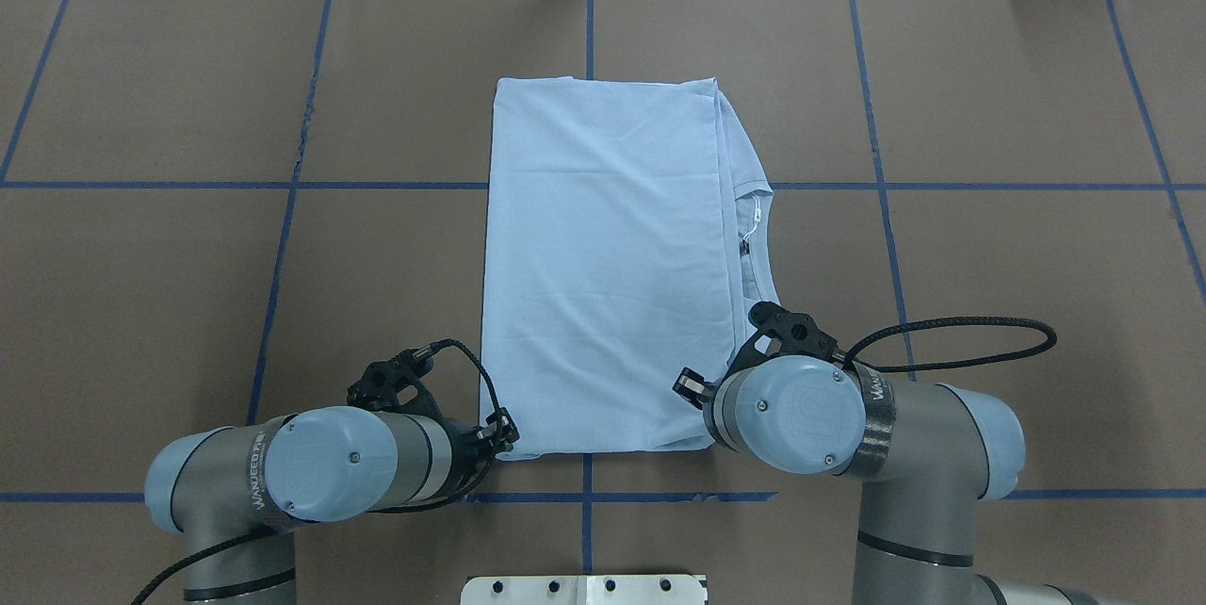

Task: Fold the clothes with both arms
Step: 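Move the left gripper to the shirt's near corner beside the right gripper, then grasp the near shirt edge with both grippers and lift it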

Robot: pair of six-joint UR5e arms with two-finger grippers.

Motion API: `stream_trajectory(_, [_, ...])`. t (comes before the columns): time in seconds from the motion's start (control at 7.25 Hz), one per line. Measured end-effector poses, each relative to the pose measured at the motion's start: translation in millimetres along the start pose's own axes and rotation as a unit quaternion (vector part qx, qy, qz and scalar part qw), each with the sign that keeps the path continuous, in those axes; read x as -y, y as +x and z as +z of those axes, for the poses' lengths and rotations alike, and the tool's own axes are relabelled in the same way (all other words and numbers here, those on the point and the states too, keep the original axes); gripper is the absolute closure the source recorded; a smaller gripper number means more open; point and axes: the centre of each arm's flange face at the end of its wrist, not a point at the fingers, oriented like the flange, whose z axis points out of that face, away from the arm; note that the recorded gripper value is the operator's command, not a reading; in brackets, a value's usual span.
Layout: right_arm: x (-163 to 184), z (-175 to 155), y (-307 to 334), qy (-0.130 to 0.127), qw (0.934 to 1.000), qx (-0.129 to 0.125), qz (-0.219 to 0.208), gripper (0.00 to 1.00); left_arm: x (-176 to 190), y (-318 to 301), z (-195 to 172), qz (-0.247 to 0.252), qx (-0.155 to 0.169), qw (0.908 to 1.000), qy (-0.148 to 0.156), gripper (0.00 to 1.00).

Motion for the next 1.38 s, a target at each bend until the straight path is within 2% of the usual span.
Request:
stream_trajectory(0.41, [0, 0, 0, 0.000, 1.0000, 0.000, 0.000, 1.00, -8, 0, -4, -0.003, 0.001, 1.0000, -0.006, 1.00])
stream_trajectory(0.69, [1, -8, 1, -0.003, 1.0000, 0.005, 0.000, 1.00, -14, 7, -31, -0.003, 0.004, 0.9999, -0.011, 1.00])
stream_trajectory(0.97, [2, -28, 25, -0.018, 0.9998, 0.008, -0.003, 1.00, -27, 10, -55, -0.013, 0.003, 0.9995, -0.028, 1.00])
stream_trajectory(1.24, [0, -47, 40, -0.037, 0.9992, 0.013, 0.000, 1.00, -41, 21, -101, -0.026, -0.025, 0.9981, -0.051, 1.00])
stream_trajectory(1.38, [5, -58, 33, -0.039, 0.9989, 0.026, 0.006, 1.00, -36, 29, -120, -0.028, -0.038, 0.9976, -0.050, 1.00])
